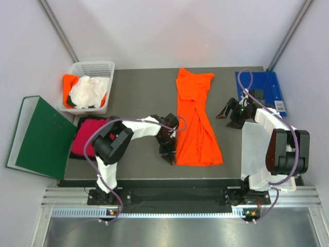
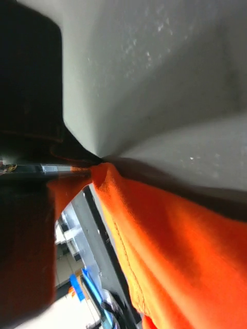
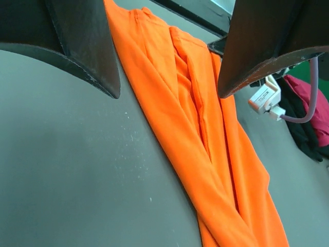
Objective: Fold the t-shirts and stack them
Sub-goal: Grab the bottom of the folded rectangular tshirt with both arms
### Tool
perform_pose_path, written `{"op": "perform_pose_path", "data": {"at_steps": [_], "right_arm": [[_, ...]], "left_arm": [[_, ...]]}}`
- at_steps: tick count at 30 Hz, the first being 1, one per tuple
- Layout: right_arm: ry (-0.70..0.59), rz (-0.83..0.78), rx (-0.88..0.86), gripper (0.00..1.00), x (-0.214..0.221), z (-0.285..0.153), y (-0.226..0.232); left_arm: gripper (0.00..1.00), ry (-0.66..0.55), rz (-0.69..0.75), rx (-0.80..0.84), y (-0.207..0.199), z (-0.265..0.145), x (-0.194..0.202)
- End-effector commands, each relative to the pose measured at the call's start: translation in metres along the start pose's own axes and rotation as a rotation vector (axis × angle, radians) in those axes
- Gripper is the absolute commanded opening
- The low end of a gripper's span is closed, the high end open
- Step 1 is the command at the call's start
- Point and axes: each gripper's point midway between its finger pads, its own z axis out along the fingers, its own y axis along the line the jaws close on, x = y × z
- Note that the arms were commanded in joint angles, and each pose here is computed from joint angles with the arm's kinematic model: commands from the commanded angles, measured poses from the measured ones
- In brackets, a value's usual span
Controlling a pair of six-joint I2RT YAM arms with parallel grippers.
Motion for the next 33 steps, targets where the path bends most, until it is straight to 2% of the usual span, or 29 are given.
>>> {"op": "perform_pose_path", "data": {"at_steps": [1, 3, 4, 5, 6, 10, 14, 16, 19, 20, 22, 23, 28, 33], "right_arm": [[-0.013, -0.044, -0.026, 0.77, -0.002, -0.006, 0.004], [-0.029, -0.07, -0.026, 0.79, -0.004, -0.012, 0.007], [-0.029, -0.08, -0.017, 0.8, -0.002, -0.014, 0.006], [-0.043, -0.095, -0.014, 0.86, -0.003, -0.019, 0.008], [-0.059, -0.103, 0.014, 0.98, -0.005, -0.021, 0.003], [-0.085, -0.115, 0.033, 1.0, -0.003, -0.028, 0.001], [-0.071, -0.09, 0.043, 1.0, 0.005, -0.024, -0.007], [-0.065, -0.07, 0.046, 1.0, 0.009, -0.022, -0.009], [-0.059, -0.043, 0.053, 1.0, 0.013, -0.018, -0.014], [-0.055, -0.033, 0.061, 0.99, 0.016, -0.017, -0.017], [-0.056, -0.011, 0.078, 1.0, 0.017, -0.016, -0.023], [-0.06, -0.001, 0.096, 1.0, 0.017, -0.016, -0.027], [-0.082, 0.071, 0.115, 1.0, 0.014, -0.021, -0.044], [-0.071, 0.144, 0.079, 1.0, 0.015, -0.02, -0.055]], "left_arm": [[0.7, 0.001, 0.002, -0.094, 0.015, -0.011, 0.008], [0.99, -0.093, 0.05, -0.137, 0.01, -0.032, -0.003], [0.99, -0.138, 0.077, -0.133, 0.003, -0.041, -0.008], [0.99, -0.201, 0.115, -0.112, -0.01, -0.054, -0.017], [0.99, -0.28, 0.164, -0.05, -0.03, -0.07, -0.023], [0.99, -0.376, 0.268, 0.125, -0.084, -0.097, -0.032], [0.99, -0.33, 0.346, 0.131, -0.11, -0.079, -0.035], [0.95, -0.316, 0.406, 0.148, -0.131, -0.074, -0.031], [0.81, -0.278, 0.453, 0.137, -0.148, -0.055, -0.028], [0.74, -0.255, 0.457, 0.115, -0.148, -0.042, -0.028], [0.65, -0.257, 0.475, 0.121, -0.157, -0.04, -0.031], [0.57, -0.25, 0.483, 0.113, -0.158, -0.033, -0.031], [0.62, -0.258, 0.577, 0.085, -0.175, -0.029, -0.027], [0.61, -0.238, 0.665, -0.056, -0.167, -0.004, -0.017]]}}
